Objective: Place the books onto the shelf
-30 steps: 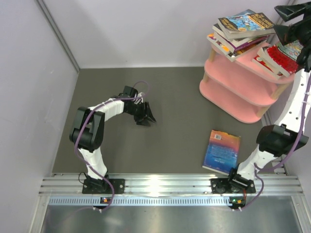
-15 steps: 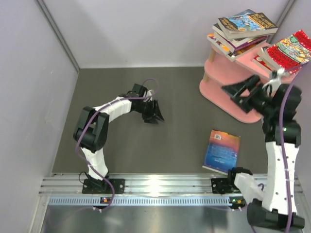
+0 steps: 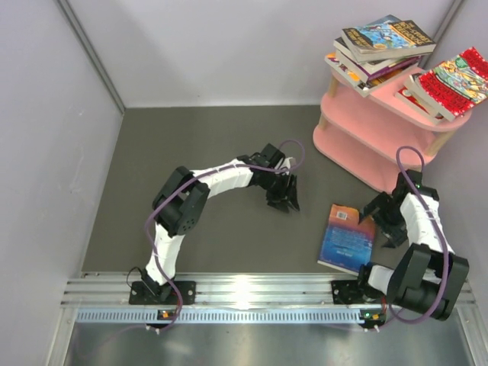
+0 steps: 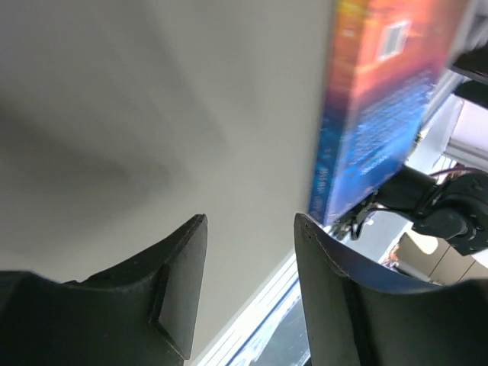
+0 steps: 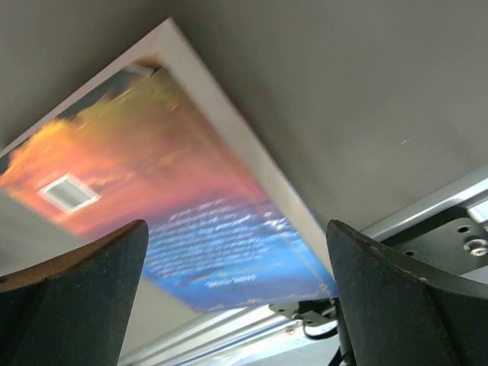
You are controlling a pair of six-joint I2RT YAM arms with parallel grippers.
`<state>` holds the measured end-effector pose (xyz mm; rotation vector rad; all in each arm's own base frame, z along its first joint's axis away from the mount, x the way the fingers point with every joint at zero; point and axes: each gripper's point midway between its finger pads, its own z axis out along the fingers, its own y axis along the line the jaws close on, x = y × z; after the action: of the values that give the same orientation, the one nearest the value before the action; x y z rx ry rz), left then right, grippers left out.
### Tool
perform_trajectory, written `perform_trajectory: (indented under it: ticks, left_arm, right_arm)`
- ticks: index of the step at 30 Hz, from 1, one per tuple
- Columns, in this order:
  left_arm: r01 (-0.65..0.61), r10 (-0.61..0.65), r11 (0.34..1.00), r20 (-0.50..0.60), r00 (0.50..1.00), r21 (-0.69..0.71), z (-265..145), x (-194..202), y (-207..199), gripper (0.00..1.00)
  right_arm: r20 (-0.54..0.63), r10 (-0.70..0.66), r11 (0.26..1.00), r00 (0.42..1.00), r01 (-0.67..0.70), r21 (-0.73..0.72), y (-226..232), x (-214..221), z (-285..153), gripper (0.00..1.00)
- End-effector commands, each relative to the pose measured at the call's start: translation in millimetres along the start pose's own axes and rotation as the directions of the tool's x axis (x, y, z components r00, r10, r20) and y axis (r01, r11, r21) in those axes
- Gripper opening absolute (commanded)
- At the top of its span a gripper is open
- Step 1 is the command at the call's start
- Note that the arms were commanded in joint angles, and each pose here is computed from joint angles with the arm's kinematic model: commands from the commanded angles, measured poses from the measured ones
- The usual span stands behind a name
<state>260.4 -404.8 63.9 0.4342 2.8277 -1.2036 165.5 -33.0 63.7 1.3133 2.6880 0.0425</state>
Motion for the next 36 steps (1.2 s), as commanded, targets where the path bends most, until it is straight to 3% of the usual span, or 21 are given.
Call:
perform_trajectory:
  ticks: [1, 6, 11, 19, 23, 29, 32, 33, 35, 36]
  left_arm:
    - [-0.051, 0.05, 0.998, 0.009, 0.999, 0.027, 4, -3, -33, 0.54]
    - [-0.051, 0.051, 0.999, -0.016, 0.999, 0.021, 19, 11, -43, 0.54]
    - [-0.033, 0.034, 0.999, -0.019, 0.999, 0.019, 27, 13, -43, 0.54]
    - [-0.037, 0.037, 0.999, -0.041, 0.999, -0.016, 34, 18, -28, 0.55]
    - [-0.016, 0.014, 0.999, -0.05, 0.999, -0.037, 32, 22, -12, 0.56]
    - [0.047, -0.05, 0.997, -0.038, 0.998, -0.058, 19, 25, 22, 0.56]
    - [0.078, -0.081, 0.995, -0.046, 0.996, -0.054, 19, 29, 33, 0.56]
    - [0.08, -0.082, 0.996, -0.045, 0.996, -0.047, 20, 28, 33, 0.56]
    - [0.095, -0.097, 0.995, -0.057, 0.994, -0.037, 23, 28, 35, 0.56]
    - [0.094, -0.096, 0.995, -0.054, 0.994, -0.035, 23, 27, 35, 0.56]
  right_arm:
    - [0.069, -0.003, 0.996, 0.998, -0.003, 0.085, -12, -21, 6, 1.0]
    - [0.062, 0.019, 0.992, 0.998, -0.027, 0.123, -16, -24, 26, 1.0]
    - [-0.037, -0.001, 1.0, 0.999, 0.0, -0.018, 32, 2, 47, 1.0]
    - [-0.098, -0.282, 0.927, 0.955, 0.244, -0.285, 137, 82, 47, 0.99]
    - [-0.16, -0.328, 0.884, 0.931, 0.243, -0.4, 168, 119, 41, 0.98]
    - [-0.215, -0.48, 0.81, 0.85, 0.335, -0.481, 182, 163, 30, 0.97]
    - [-0.227, -0.519, 0.788, 0.824, 0.359, -0.5, 173, 182, 34, 0.81]
    - [-0.21, -0.533, 0.765, 0.819, 0.362, -0.532, 179, 188, 34, 0.68]
    - [-0.241, -0.54, 0.755, 0.807, 0.338, -0.562, 178, 200, 38, 0.56]
    - [-0.24, -0.55, 0.743, 0.8, 0.337, -0.579, 182, 204, 38, 0.43]
